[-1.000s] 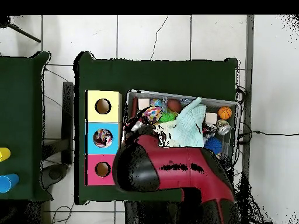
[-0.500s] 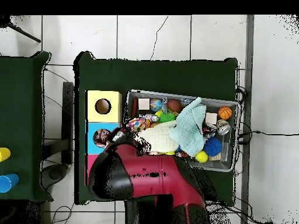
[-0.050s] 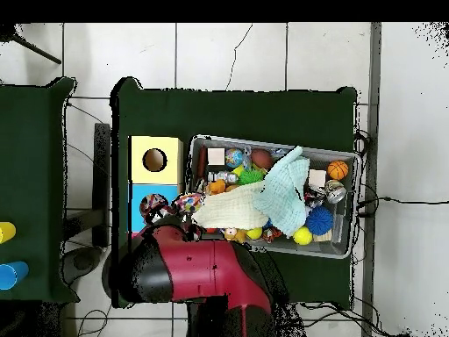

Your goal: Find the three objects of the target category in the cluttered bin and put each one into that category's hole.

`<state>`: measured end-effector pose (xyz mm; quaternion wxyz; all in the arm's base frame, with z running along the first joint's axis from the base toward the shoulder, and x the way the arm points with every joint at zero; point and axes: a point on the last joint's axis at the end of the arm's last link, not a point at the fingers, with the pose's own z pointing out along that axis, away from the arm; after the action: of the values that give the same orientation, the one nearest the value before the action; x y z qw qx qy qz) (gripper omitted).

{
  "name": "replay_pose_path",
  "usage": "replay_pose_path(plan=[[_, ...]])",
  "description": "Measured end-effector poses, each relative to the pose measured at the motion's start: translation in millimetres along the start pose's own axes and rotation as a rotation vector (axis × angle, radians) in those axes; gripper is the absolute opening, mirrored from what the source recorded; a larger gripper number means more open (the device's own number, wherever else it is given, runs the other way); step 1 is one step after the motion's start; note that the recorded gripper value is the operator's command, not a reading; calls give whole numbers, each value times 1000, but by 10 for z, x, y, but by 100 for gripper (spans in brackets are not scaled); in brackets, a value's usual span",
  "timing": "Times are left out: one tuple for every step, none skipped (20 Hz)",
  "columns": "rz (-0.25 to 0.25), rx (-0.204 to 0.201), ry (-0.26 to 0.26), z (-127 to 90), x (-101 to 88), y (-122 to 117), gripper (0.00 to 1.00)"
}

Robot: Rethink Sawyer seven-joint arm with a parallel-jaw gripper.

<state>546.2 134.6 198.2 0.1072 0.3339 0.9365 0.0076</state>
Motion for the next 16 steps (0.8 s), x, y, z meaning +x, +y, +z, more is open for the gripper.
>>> replay_pose_path(plan=[[5,6,5,27,55,11,0],[8,9,7,42,87,18,0],[14,14,11,67,137,28,0],[21,20,14,94,195,39,0],[28,25,16,116,242,45,0],[36,30,17,135,280,50,0],[41,33,19,146,303,53,0],[46,37,20,160,328,54,0],[55,42,22,182,362,54,0],[61,45,21,195,374,52,0],[68,49,21,211,382,43,0],[76,51,19,225,382,33,0],[82,53,18,232,379,27,0],[90,55,16,247,376,16,0],[106,58,11,276,363,-5,0],[116,59,6,294,352,-17,0]])
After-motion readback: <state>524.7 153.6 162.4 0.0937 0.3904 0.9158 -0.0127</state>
